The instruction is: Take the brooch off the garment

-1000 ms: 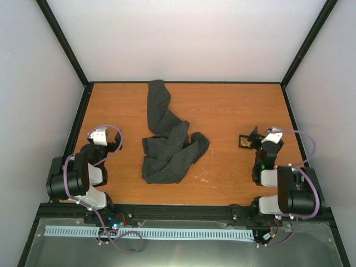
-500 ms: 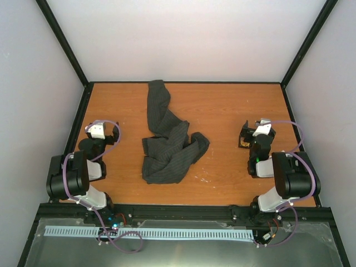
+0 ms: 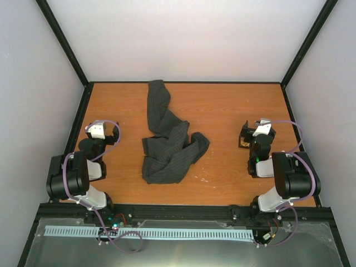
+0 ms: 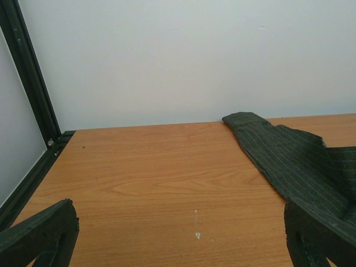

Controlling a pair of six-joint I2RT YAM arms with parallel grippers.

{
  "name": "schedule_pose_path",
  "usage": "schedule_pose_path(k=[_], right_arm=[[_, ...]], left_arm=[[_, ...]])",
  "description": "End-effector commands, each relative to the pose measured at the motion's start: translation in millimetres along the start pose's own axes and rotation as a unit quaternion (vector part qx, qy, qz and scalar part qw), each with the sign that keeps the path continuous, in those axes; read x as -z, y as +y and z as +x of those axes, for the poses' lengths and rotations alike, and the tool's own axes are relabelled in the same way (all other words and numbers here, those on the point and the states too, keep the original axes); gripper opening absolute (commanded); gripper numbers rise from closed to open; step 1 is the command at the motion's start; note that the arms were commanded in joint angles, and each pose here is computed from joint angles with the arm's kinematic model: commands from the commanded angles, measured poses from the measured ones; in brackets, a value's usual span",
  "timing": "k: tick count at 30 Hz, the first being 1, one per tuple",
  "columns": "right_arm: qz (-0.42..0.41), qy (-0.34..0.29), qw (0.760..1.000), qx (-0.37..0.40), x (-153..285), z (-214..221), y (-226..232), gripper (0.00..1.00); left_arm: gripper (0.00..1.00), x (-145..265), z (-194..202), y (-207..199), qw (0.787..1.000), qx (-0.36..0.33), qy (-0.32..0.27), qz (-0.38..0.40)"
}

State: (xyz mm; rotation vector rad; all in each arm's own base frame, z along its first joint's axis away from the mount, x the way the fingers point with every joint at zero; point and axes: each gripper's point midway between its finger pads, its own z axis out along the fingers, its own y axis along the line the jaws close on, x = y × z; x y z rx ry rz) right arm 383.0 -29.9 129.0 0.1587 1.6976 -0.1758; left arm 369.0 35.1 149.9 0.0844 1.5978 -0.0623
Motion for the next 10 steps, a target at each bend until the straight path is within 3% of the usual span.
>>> schedule_pose_path(k=[1,10], right_arm=[[0.007,-0.002,1.0,0.006,0.6,-1.0,-1.3,1.0],[0.007,-0.002,1.0,0.007,0.6,-0.8,-1.5,1.0]], left_arm=[[1.0,-4.0,-7.7,1.5,1.0,-0.002,-0.011,0.003],[1.0,-3.0,-7.5,1.9,1.0,-0.001,-0.012,0.001]])
